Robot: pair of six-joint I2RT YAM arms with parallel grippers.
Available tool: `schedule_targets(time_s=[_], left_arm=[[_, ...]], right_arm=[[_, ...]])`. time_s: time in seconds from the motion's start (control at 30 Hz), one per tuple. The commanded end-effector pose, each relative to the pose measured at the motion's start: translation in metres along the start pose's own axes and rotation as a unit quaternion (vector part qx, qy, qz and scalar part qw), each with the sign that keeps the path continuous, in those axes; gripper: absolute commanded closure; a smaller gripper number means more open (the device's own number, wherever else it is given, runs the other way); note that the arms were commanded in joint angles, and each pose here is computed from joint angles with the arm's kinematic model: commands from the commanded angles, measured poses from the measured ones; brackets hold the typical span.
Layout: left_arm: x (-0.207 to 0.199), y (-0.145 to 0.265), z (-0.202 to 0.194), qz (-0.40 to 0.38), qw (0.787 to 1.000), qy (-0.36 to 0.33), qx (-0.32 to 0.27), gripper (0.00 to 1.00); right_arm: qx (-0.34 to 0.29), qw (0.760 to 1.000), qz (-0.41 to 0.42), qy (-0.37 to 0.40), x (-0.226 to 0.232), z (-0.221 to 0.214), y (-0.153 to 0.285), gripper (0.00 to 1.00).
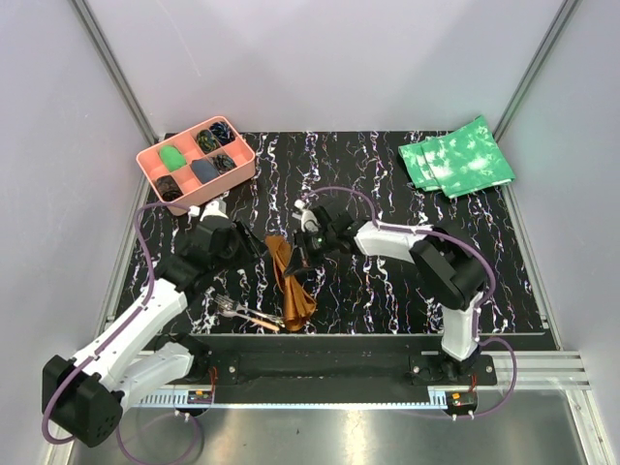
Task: Fold the napkin into a case and place the utensils inside
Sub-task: Turn over the smaller rectangle-folded napkin at the center of the board.
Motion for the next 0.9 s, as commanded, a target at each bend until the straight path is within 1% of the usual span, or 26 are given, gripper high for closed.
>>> schedule_targets(time_s=[0.0, 0.2, 0.27, 0.33, 0.37, 0.4, 0.43, 0.47, 0.5, 0.53, 0.57, 0.63, 0.7, 0.8, 0.83, 0.87], left_arm=[[-0.012, 0.001, 0.015, -0.005, 1.000, -0.008, -0.027, 0.47], [-0.014, -0.013, 0.012, 0.004, 1.000, -0.019, -0.005, 0.47], [-0.016, -0.020, 0.010, -0.001, 1.000, -0.023, 0.008, 0.48], [-0.015, -0.029, 0.005, 0.001, 0.999, -0.029, 0.019, 0.48], [-0.019, -0.033, 0.004, -0.013, 0.999, -0.032, 0.024, 0.49], [-0.019, -0.037, 0.003, -0.014, 0.999, -0.037, 0.029, 0.50], [-0.020, -0.044, -0.001, -0.014, 0.998, -0.041, 0.046, 0.51], [-0.024, -0.047, -0.005, -0.024, 0.997, -0.045, 0.057, 0.53], [-0.028, -0.050, -0.009, -0.034, 0.996, -0.053, 0.066, 0.54], [-0.032, -0.056, -0.011, -0.042, 0.995, -0.056, 0.069, 0.55], [-0.038, -0.057, -0.015, -0.058, 0.994, -0.058, 0.079, 0.60], [-0.049, -0.063, -0.020, -0.088, 0.990, -0.061, 0.090, 0.63], [-0.055, -0.070, -0.023, -0.090, 0.989, -0.058, 0.099, 0.67], [-0.061, -0.082, -0.025, -0.098, 0.987, -0.059, 0.109, 0.68], [-0.068, -0.085, -0.025, -0.118, 0.985, -0.058, 0.110, 0.68], [-0.071, -0.088, -0.025, -0.126, 0.984, -0.058, 0.115, 0.69]], right_arm=[[-0.014, 0.995, 0.098, 0.002, -0.004, 0.007, 0.006, 1.00], [-0.025, 0.995, 0.094, -0.031, -0.048, 0.002, 0.028, 1.00], [-0.025, 0.995, 0.092, -0.041, -0.060, -0.001, 0.034, 0.95], [-0.027, 0.994, 0.088, -0.055, -0.078, -0.005, 0.043, 0.87], [-0.027, 0.994, 0.082, -0.066, -0.086, -0.011, 0.047, 0.76], [-0.046, 0.993, 0.073, -0.078, -0.097, -0.007, 0.060, 0.69], [-0.050, 0.993, 0.069, -0.083, -0.104, -0.009, 0.065, 0.60], [-0.053, 0.992, 0.063, -0.091, -0.110, -0.009, 0.071, 0.54], [-0.048, 0.992, 0.048, -0.104, -0.112, -0.013, 0.081, 0.52], [-0.056, 0.995, 0.013, -0.084, -0.117, -0.012, 0.084, 0.47], [-0.061, 0.995, -0.002, -0.076, -0.116, -0.011, 0.088, 0.41], [-0.060, 0.994, -0.037, -0.079, -0.109, -0.015, 0.101, 0.41], [-0.065, 0.994, -0.048, -0.079, -0.097, -0.017, 0.110, 0.41], [-0.048, 0.995, -0.069, -0.058, -0.075, -0.032, 0.103, 0.41], [-0.030, 0.997, -0.063, -0.041, -0.059, -0.041, 0.092, 0.41], [-0.029, 0.997, -0.058, -0.030, -0.049, -0.046, 0.089, 0.42]])
Point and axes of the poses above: each gripper's point midway between its finger pads, its own y axis back along the fingers, its own x axis along the line the jaws close on, z = x × y, the point moved 5 cm from there along y, back along the fingers, and after that the axes turned 3 degrees about y, right-handed, at the moved point
